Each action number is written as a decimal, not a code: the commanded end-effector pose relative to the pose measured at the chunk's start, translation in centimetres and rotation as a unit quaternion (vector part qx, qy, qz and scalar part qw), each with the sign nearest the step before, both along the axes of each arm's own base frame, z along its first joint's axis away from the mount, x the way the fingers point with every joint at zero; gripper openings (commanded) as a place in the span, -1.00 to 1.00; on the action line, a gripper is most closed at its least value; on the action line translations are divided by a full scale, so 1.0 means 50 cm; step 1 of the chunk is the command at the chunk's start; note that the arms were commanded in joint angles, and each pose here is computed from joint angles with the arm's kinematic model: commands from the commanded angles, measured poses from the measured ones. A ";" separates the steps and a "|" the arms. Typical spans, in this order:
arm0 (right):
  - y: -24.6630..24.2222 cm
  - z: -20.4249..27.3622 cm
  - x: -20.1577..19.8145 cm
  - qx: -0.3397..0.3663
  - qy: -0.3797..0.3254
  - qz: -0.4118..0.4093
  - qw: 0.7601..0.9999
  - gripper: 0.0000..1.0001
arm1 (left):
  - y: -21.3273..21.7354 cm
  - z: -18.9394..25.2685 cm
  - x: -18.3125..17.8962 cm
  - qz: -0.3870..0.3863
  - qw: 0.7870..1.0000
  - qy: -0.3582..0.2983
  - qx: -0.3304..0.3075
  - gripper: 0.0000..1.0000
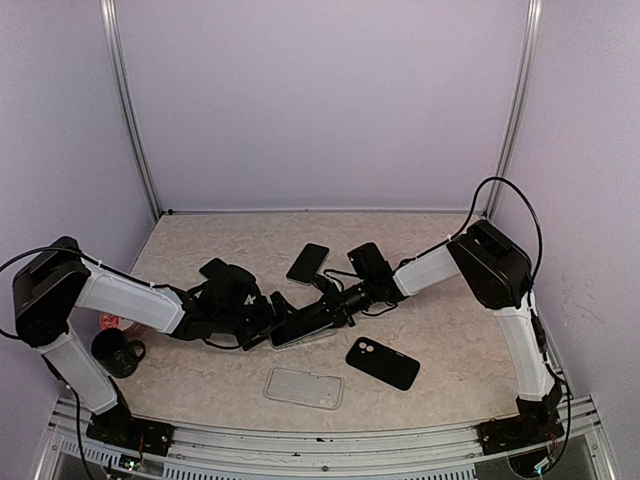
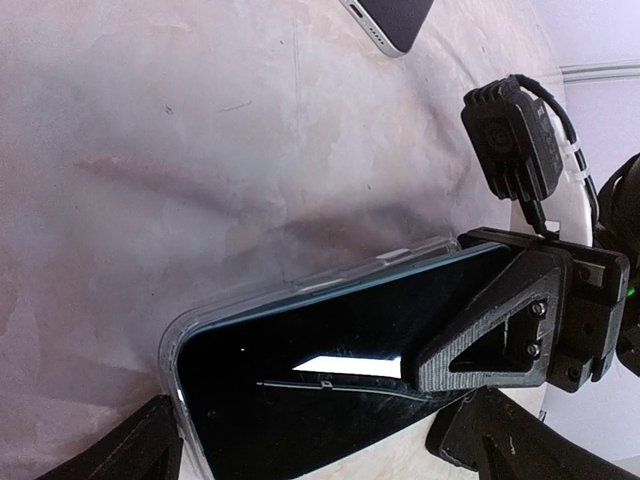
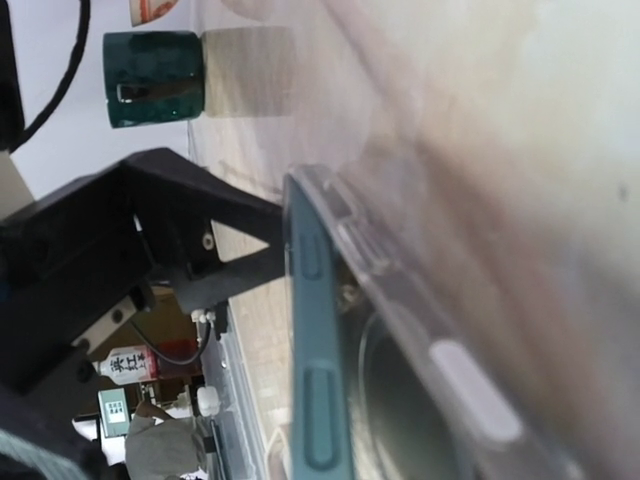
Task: Put the phone into the phone case
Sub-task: Install the phone on the phone case.
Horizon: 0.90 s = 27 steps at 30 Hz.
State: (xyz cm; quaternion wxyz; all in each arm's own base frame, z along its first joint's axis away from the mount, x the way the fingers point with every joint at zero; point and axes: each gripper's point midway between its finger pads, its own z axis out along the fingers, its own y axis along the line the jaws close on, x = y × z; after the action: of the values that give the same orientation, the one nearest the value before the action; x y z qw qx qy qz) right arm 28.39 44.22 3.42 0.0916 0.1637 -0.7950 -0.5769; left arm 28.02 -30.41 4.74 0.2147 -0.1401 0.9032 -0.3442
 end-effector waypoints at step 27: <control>-0.055 -0.025 -0.026 0.000 0.050 -0.055 0.997 -1.00 | -0.011 0.012 -0.020 -0.043 0.998 -0.017 -0.048 0.98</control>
State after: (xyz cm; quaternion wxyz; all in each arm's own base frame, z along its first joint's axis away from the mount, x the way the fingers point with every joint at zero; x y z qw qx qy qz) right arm 27.35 42.55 3.90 0.0750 0.1314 -0.7820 -0.6046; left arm 27.43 -30.89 5.00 0.2125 -0.1161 0.8926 -0.3802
